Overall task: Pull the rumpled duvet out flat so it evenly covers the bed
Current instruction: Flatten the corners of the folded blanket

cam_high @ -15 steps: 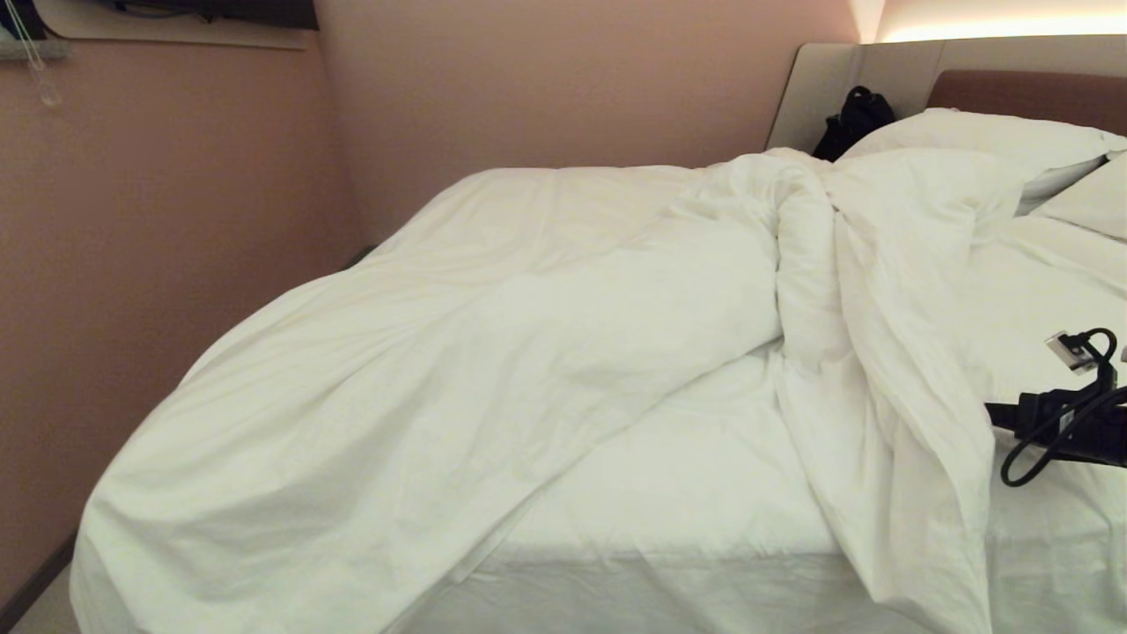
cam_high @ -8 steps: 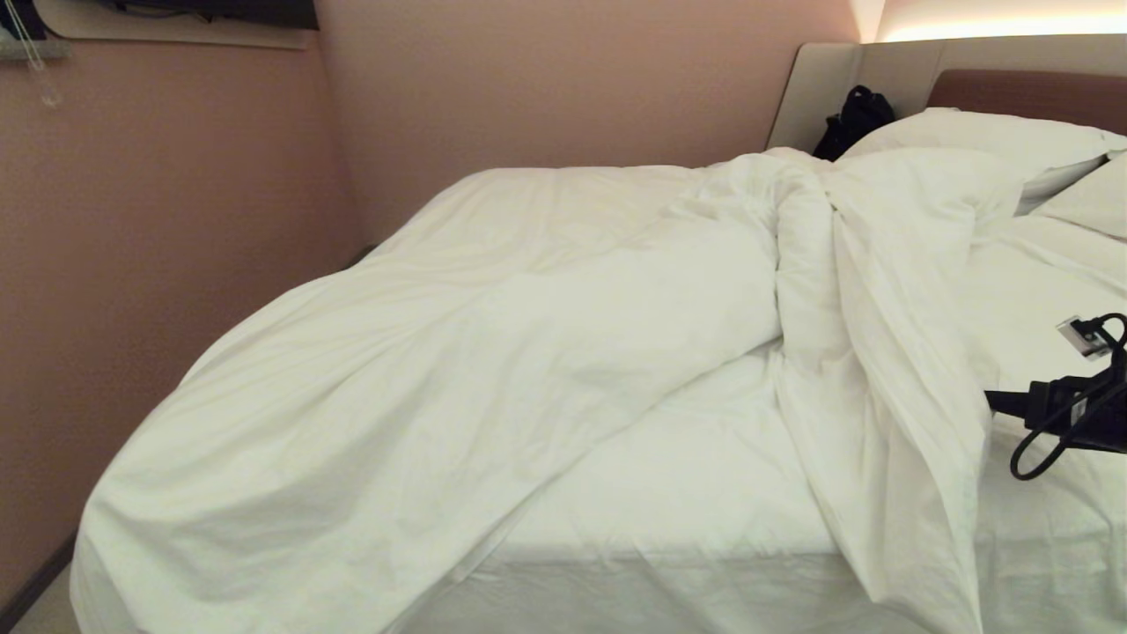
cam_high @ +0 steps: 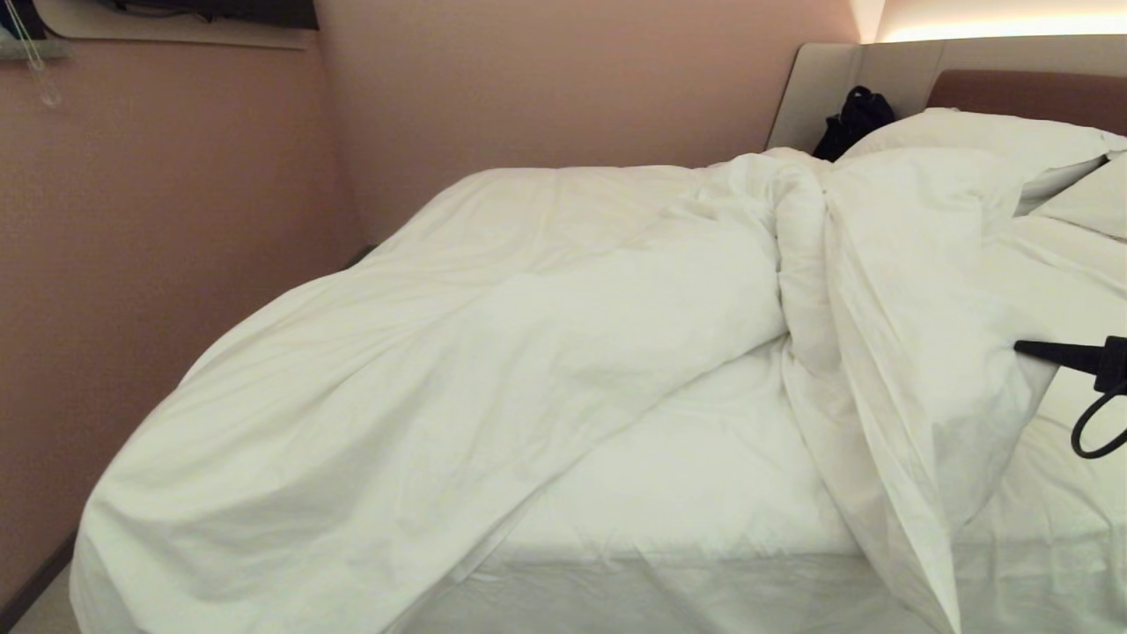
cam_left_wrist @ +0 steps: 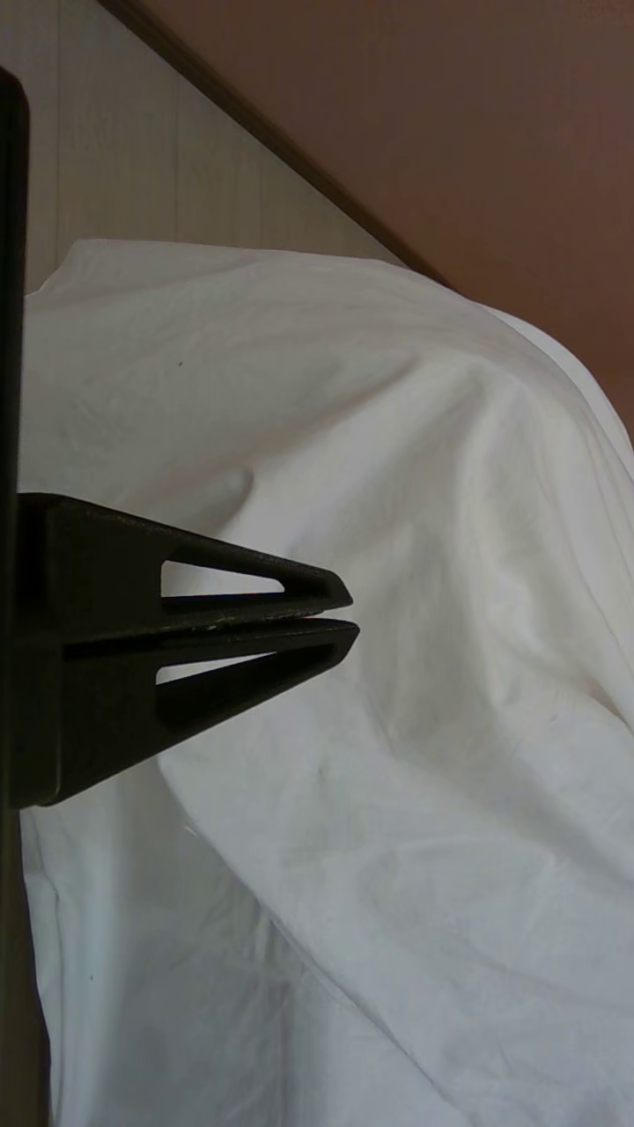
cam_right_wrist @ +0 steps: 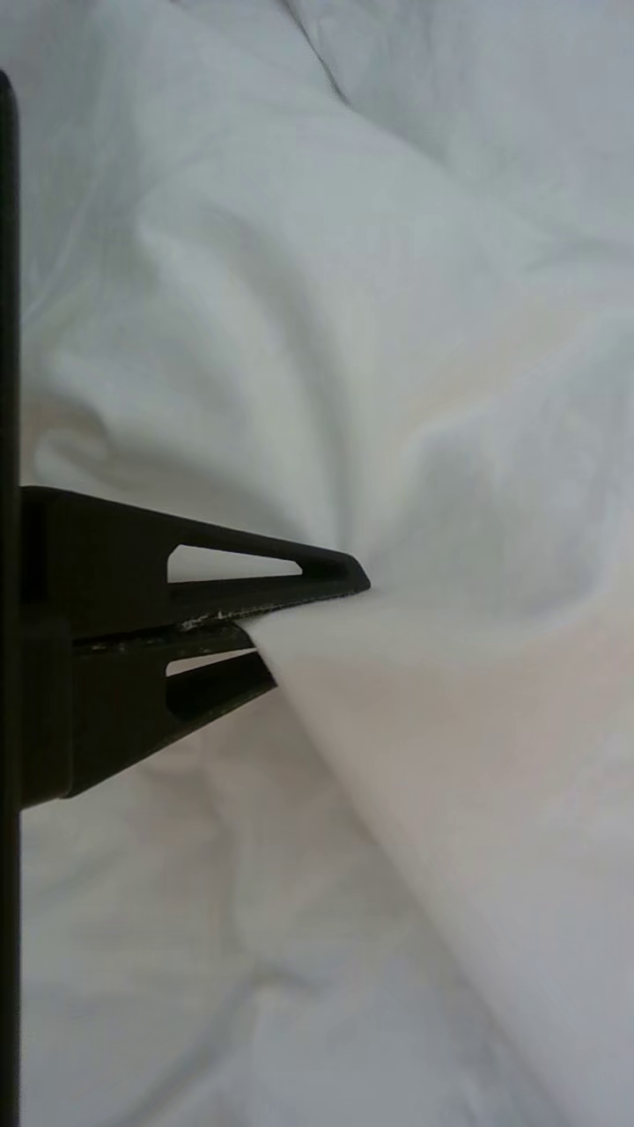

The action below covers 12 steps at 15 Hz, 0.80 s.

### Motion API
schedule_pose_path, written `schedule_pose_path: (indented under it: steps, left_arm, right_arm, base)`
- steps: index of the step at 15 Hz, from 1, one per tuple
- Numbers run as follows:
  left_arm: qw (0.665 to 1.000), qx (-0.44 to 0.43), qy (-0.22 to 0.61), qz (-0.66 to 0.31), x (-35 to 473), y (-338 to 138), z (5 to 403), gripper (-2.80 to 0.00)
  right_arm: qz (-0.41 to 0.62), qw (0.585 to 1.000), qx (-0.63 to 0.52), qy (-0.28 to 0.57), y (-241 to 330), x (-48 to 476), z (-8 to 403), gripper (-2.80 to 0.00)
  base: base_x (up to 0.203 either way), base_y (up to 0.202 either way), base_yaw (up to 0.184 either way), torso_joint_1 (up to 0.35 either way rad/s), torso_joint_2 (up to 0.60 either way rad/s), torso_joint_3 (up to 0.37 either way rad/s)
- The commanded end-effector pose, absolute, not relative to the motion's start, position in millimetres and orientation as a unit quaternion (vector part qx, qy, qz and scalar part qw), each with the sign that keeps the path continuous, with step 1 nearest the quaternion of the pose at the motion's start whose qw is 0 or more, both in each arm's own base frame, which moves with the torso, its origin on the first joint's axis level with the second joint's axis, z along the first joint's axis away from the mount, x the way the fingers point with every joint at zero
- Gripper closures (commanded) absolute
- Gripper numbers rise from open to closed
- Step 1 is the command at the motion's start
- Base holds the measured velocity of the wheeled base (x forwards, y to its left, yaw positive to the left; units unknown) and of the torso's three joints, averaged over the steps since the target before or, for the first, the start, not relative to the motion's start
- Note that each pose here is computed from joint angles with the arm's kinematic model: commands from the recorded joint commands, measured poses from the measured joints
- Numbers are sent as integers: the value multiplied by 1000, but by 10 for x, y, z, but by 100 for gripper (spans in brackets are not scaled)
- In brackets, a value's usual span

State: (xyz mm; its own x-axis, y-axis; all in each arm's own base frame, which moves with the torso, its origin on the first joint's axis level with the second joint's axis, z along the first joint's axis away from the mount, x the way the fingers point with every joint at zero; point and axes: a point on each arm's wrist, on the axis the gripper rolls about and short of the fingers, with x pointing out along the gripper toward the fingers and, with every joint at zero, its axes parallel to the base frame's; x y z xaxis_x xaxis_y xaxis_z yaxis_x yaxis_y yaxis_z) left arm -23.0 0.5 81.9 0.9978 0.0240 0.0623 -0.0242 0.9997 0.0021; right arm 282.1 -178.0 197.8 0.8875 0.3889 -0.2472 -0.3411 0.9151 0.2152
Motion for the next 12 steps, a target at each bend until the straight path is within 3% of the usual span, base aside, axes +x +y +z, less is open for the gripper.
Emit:
schedule_pose_path:
  steps: [1,9,12]
  left_arm:
    - [999,1,-31,12,-230,6,819,0]
    - [999,1,-31,12,-230,6,819,0]
    - [999,1,-31,12,-230,6,819,0]
  right_arm:
    - [184,974,59,118,-1711,2658,2223,0]
    - [128,986,97,40,-1525,2038,3035,0]
    - [125,984,119,50,-1592,2106,2967,0]
  base:
    - [0,0,0,0,0,0]
    - [0,0,0,0,0,0]
    - [0,0,0,0,0,0]
